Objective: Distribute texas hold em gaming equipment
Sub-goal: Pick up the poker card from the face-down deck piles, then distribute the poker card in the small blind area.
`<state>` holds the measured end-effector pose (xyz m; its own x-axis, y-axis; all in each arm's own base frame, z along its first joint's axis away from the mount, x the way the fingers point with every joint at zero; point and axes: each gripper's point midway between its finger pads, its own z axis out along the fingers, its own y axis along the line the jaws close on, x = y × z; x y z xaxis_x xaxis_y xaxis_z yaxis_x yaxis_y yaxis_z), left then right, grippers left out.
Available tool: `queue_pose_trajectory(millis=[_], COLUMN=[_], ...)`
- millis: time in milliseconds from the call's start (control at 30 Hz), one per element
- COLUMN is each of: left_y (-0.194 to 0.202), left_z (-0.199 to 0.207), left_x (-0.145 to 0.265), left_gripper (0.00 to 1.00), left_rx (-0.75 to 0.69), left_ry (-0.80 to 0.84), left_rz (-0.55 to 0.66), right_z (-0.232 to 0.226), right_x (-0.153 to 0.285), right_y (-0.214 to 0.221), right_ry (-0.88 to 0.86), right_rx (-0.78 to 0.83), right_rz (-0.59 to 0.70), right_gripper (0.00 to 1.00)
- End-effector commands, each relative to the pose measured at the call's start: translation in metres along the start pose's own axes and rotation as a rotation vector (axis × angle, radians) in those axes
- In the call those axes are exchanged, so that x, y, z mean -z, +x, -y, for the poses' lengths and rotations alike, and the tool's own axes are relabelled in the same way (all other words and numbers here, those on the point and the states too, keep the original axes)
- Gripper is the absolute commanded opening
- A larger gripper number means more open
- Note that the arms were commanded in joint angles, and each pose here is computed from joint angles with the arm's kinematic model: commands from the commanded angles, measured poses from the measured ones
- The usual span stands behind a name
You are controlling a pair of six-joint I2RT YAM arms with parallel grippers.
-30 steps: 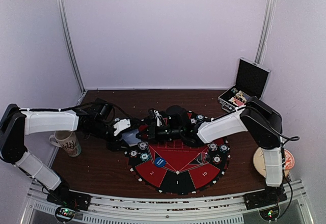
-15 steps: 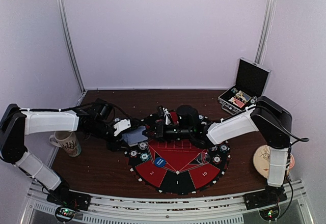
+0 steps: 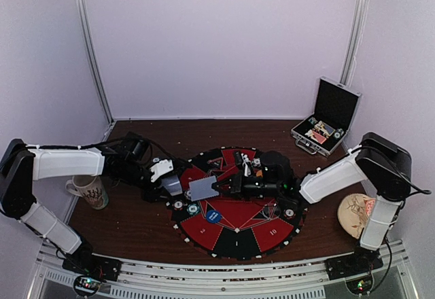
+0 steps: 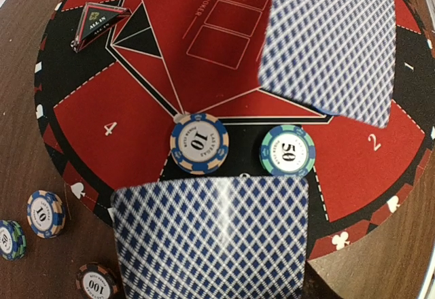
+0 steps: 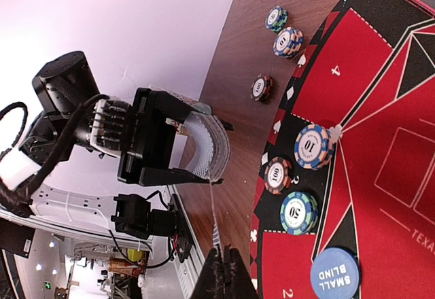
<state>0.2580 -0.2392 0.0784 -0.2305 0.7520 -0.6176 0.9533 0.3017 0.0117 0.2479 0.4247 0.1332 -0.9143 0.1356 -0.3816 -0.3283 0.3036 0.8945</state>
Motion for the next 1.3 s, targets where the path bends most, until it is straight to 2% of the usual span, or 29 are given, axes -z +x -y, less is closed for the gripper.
queue_pose_trajectory(millis=[0,167,467,867,1267], left_y=[-0.007,-0.007,-0.007,-0.007,-0.006], left_z=[-0.002,-0.003,-0.003,-0.002,-0.002], left_x=[0.007,0.007,0.008,0.007,0.006], left_gripper=[0.39,0.39,0.39,0.39,0.39], left_rx=[-0.025,-0.024,-0.020,-0.019,-0.020], left_ry=[-0.017,-0.022,-0.021,-0.017,-0.017], left_rz=[0.036,0.037,0.034,0.034,0.033], right_z=[-0.005,0.010,0.017,0.043,0.039], right_x=[0.019,0.030,0.009,-0.017,-0.023], right_y=[0.007,0.037,0.081,0.093,0.110], right_ry=[-0.015,0.016,0.042,0.113,0.128], right_rx=[0.004,-0.019,-0.036,-0.061,-0.052], right_rz=[0.041,0.020,-0.058,-0.094,-0.141], right_gripper=[0.00,0.00,0.00,0.00,0.00])
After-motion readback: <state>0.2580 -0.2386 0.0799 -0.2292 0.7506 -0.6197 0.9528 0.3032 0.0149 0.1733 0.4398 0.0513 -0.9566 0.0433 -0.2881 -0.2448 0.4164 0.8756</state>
